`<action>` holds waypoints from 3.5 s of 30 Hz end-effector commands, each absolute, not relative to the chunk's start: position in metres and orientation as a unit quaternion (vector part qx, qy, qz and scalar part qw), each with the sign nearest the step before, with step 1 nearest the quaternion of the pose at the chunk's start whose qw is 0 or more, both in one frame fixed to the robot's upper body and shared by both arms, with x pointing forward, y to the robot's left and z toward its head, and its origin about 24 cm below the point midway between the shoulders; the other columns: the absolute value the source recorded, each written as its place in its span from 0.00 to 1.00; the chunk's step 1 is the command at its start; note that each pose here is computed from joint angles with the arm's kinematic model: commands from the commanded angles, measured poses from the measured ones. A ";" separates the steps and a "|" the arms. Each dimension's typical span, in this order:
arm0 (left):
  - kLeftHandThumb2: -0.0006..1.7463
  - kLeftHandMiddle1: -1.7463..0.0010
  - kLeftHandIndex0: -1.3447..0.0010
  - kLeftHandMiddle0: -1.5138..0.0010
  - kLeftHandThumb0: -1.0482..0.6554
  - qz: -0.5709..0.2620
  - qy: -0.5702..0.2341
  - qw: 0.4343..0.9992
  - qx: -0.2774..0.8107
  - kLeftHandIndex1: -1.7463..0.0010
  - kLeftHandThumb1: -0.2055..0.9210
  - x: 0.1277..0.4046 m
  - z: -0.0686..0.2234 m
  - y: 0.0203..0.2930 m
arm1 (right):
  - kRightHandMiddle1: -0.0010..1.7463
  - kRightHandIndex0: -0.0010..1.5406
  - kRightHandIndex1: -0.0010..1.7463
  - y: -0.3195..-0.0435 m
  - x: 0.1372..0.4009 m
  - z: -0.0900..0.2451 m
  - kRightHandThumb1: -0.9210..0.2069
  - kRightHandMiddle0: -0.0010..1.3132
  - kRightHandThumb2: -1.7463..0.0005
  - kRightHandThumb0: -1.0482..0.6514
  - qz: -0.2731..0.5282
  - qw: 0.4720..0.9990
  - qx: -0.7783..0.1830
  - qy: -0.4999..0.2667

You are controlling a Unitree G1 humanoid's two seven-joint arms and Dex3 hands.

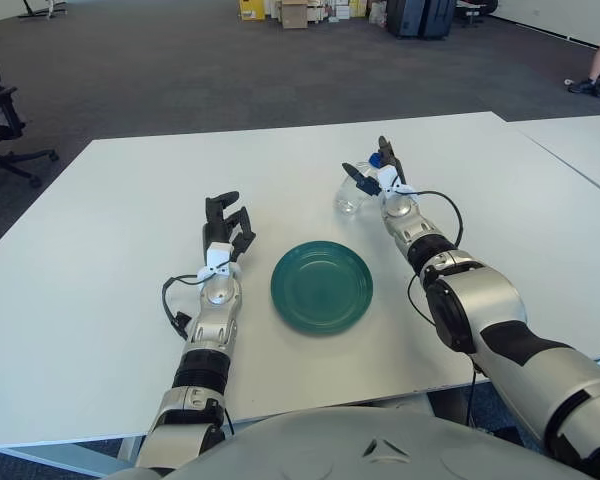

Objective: Put the bottle into the plate.

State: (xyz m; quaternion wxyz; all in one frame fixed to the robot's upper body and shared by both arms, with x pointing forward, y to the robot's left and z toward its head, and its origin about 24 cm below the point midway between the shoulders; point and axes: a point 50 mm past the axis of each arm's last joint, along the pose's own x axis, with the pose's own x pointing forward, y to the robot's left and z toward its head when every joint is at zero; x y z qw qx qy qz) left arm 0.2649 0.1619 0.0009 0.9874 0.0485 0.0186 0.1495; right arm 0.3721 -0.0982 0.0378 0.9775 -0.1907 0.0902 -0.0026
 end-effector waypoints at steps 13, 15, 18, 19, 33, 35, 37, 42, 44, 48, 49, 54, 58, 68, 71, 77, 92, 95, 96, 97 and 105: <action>0.43 0.68 0.89 0.71 0.24 0.153 0.014 0.987 0.056 0.37 1.00 0.265 0.001 0.167 | 0.00 0.00 0.00 -0.088 0.365 0.024 0.00 0.00 0.81 0.00 0.001 0.978 -0.158 0.136; 0.43 0.68 0.89 0.71 0.24 0.153 0.014 0.986 0.057 0.37 1.00 0.265 0.001 0.167 | 0.00 0.00 0.00 -0.087 0.364 0.024 0.00 0.00 0.82 0.00 0.002 0.978 -0.158 0.136; 0.43 0.68 0.89 0.71 0.23 0.154 0.014 0.986 0.055 0.37 1.00 0.264 0.001 0.167 | 0.00 0.00 0.00 -0.087 0.364 0.023 0.00 0.00 0.82 0.00 0.003 0.978 -0.155 0.137; 0.43 0.68 0.89 0.70 0.24 0.154 0.014 0.986 0.055 0.37 1.00 0.264 0.001 0.167 | 0.00 0.00 0.00 -0.087 0.364 0.023 0.00 0.00 0.82 0.00 0.003 0.978 -0.154 0.138; 0.42 0.68 0.90 0.70 0.24 0.152 0.011 0.987 0.050 0.37 1.00 0.265 0.000 0.166 | 0.00 0.00 0.00 -0.089 0.362 0.020 0.00 0.00 0.81 0.00 0.005 0.977 -0.157 0.144; 0.42 0.68 0.90 0.70 0.24 0.151 0.012 0.987 0.050 0.37 1.00 0.265 0.000 0.166 | 0.00 0.00 0.00 -0.090 0.362 0.020 0.00 0.00 0.80 0.00 0.006 0.976 -0.164 0.144; 0.42 0.68 0.90 0.70 0.24 0.149 0.012 0.987 0.050 0.37 1.00 0.265 0.000 0.166 | 0.00 0.00 0.00 -0.091 0.363 0.020 0.00 0.00 0.80 0.00 0.006 0.975 -0.171 0.144; 0.43 0.68 0.90 0.71 0.24 0.146 0.011 0.988 0.053 0.37 1.00 0.266 0.000 0.165 | 0.00 0.00 0.00 -0.093 0.363 0.020 0.00 0.00 0.79 0.00 0.006 0.974 -0.176 0.146; 0.43 0.68 0.90 0.71 0.24 0.146 0.012 0.988 0.054 0.37 1.00 0.266 0.000 0.165 | 0.00 0.00 0.00 -0.093 0.363 0.020 0.00 0.00 0.79 0.00 0.006 0.973 -0.177 0.145; 0.44 0.68 0.90 0.71 0.23 0.145 0.014 0.988 0.056 0.37 1.00 0.266 -0.001 0.165 | 0.00 0.00 0.00 -0.094 0.364 0.021 0.00 0.00 0.79 0.00 0.007 0.973 -0.181 0.141; 0.44 0.68 0.90 0.71 0.23 0.145 0.014 0.988 0.057 0.37 1.00 0.266 -0.001 0.165 | 0.00 0.00 0.00 -0.093 0.364 0.023 0.00 0.00 0.80 0.00 0.010 0.973 -0.186 0.135; 0.44 0.68 0.90 0.71 0.23 0.145 0.015 0.988 0.058 0.37 1.00 0.267 -0.002 0.165 | 0.00 0.00 0.00 -0.090 0.369 0.032 0.00 0.00 0.79 0.00 0.029 0.967 -0.234 0.101; 0.44 0.68 0.90 0.71 0.24 0.146 0.015 0.988 0.058 0.37 1.00 0.267 -0.003 0.164 | 0.00 0.00 0.00 -0.086 0.376 0.046 0.00 0.00 0.78 0.00 0.050 0.953 -0.291 0.066; 0.44 0.68 0.90 0.70 0.23 0.150 0.019 0.987 0.053 0.36 1.00 0.267 -0.005 0.164 | 0.00 0.00 0.00 -0.084 0.388 0.074 0.00 0.00 0.80 0.00 0.099 0.913 -0.395 -0.015; 0.44 0.68 0.90 0.70 0.23 0.150 0.020 0.987 0.051 0.36 1.00 0.268 -0.005 0.164 | 0.00 0.00 0.00 -0.081 0.390 0.080 0.00 0.00 0.79 0.00 0.114 0.900 -0.419 -0.035; 0.44 0.67 0.90 0.69 0.24 0.148 0.020 0.987 0.054 0.36 1.00 0.267 -0.007 0.162 | 0.00 0.00 0.00 -0.066 0.392 0.093 0.00 0.00 0.79 0.00 0.146 0.862 -0.478 -0.082; 0.43 0.67 0.89 0.70 0.25 0.157 0.015 0.987 0.042 0.36 1.00 0.265 -0.007 0.155 | 0.00 0.00 0.00 -0.032 0.387 0.099 0.00 0.00 0.79 0.00 0.207 0.727 -0.635 -0.159; 0.43 0.66 0.89 0.70 0.25 0.155 0.012 0.987 0.042 0.36 1.00 0.265 -0.007 0.154 | 0.00 0.00 0.00 -0.029 0.386 0.098 0.00 0.00 0.80 0.00 0.211 0.708 -0.654 -0.163; 0.43 0.66 0.89 0.70 0.25 0.155 0.011 0.987 0.042 0.36 1.00 0.265 -0.006 0.154 | 0.00 0.00 0.00 -0.029 0.386 0.097 0.00 0.00 0.80 0.00 0.211 0.704 -0.658 -0.163; 0.43 0.66 0.89 0.70 0.25 0.154 0.010 0.987 0.042 0.36 1.00 0.265 -0.006 0.153 | 0.00 0.00 0.00 -0.028 0.386 0.097 0.00 0.00 0.80 0.00 0.213 0.699 -0.663 -0.164; 0.43 0.67 0.89 0.71 0.27 0.152 0.001 0.988 0.038 0.36 1.00 0.263 -0.004 0.147 | 0.00 0.00 0.00 -0.023 0.377 0.080 0.00 0.00 0.83 0.00 0.236 0.667 -0.689 -0.157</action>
